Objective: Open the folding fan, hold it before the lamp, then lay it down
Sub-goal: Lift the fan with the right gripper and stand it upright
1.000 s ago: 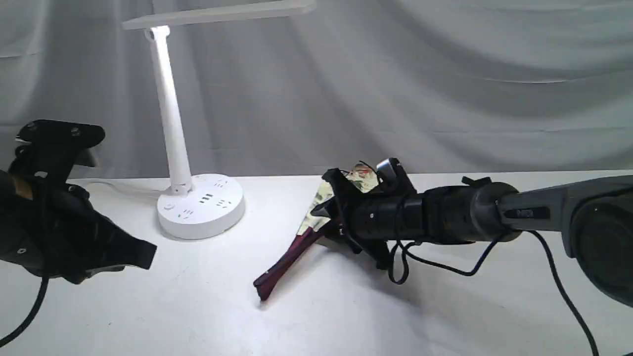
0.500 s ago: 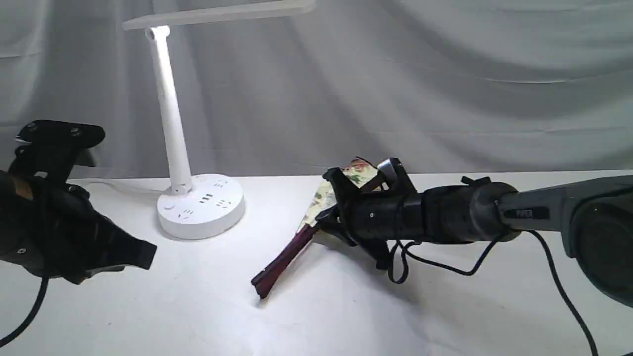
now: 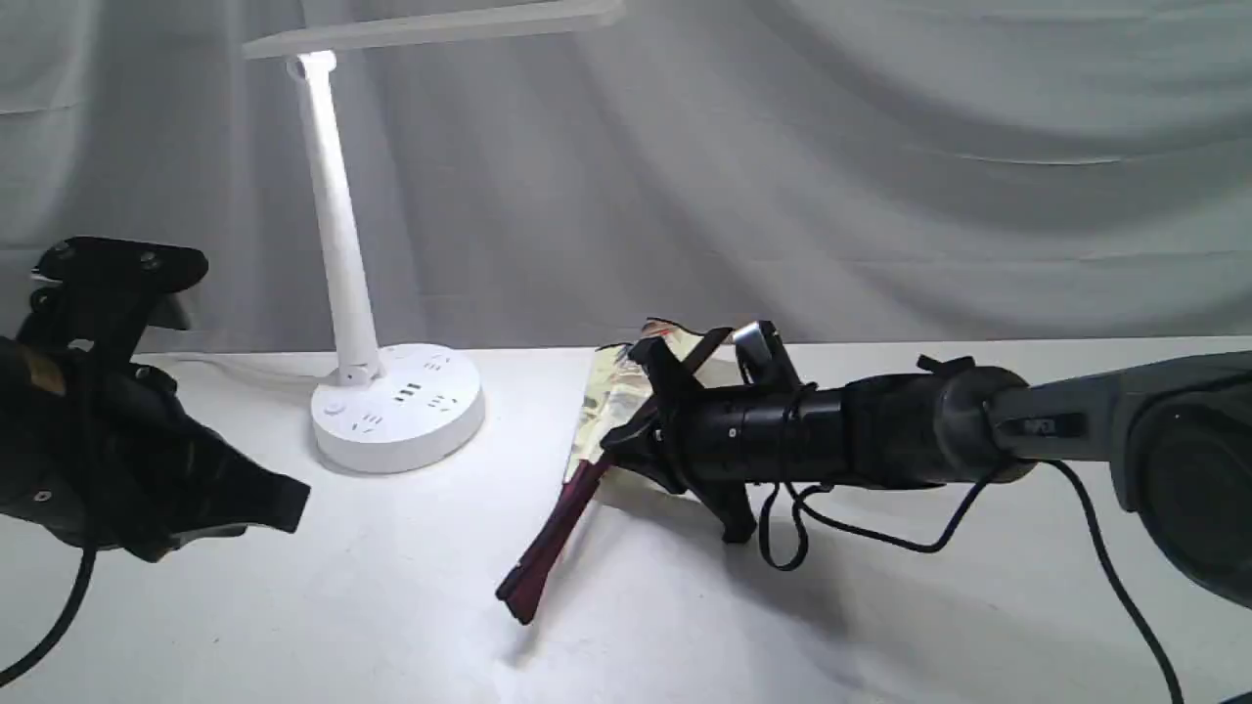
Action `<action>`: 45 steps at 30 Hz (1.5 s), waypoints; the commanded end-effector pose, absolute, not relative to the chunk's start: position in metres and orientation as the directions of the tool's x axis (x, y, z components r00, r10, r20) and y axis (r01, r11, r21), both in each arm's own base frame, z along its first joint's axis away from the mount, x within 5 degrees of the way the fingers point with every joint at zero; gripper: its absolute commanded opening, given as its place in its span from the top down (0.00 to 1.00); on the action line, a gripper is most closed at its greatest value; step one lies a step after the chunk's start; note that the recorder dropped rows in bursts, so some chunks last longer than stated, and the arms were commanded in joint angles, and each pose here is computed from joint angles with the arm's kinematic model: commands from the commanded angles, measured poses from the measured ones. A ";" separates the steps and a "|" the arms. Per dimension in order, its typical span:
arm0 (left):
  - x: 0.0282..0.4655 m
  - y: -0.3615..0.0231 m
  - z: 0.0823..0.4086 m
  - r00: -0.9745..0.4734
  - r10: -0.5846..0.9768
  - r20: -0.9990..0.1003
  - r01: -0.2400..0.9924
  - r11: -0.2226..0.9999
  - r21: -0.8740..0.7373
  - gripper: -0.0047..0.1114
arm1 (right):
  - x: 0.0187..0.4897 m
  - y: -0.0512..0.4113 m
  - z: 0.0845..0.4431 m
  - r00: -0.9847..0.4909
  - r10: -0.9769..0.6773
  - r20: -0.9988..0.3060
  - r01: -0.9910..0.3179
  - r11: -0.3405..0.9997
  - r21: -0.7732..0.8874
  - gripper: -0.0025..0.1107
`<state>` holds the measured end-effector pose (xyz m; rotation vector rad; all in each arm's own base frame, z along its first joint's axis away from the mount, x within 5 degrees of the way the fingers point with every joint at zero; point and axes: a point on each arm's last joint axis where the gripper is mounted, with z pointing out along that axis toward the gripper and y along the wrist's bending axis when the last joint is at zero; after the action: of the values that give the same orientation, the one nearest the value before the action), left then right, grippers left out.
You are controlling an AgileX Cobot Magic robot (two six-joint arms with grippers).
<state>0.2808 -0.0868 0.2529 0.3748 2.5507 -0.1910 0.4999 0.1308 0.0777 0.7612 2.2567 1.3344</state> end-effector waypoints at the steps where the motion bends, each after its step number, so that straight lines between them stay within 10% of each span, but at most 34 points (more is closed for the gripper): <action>1: 0.282 -0.089 0.254 -0.805 0.219 -0.551 0.303 0.951 -0.065 0.96 | 0.495 0.123 0.069 -0.804 0.595 -0.021 0.243 0.361 0.900 0.98; 20: 0.282 -0.089 0.254 -0.805 0.219 -0.551 0.303 0.951 -0.065 0.96 | 0.485 0.071 0.099 -0.921 0.383 -0.065 -0.017 0.127 0.992 0.98; 45: 0.305 -0.094 0.240 -0.753 0.171 -0.636 0.279 0.957 -0.073 0.96 | 0.417 0.049 0.117 -0.931 0.364 -0.040 0.040 0.212 0.977 0.98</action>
<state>0.3028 -0.0921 0.2420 0.3246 2.4409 -0.2036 0.4227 0.0532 0.1045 0.4297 2.2550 1.7767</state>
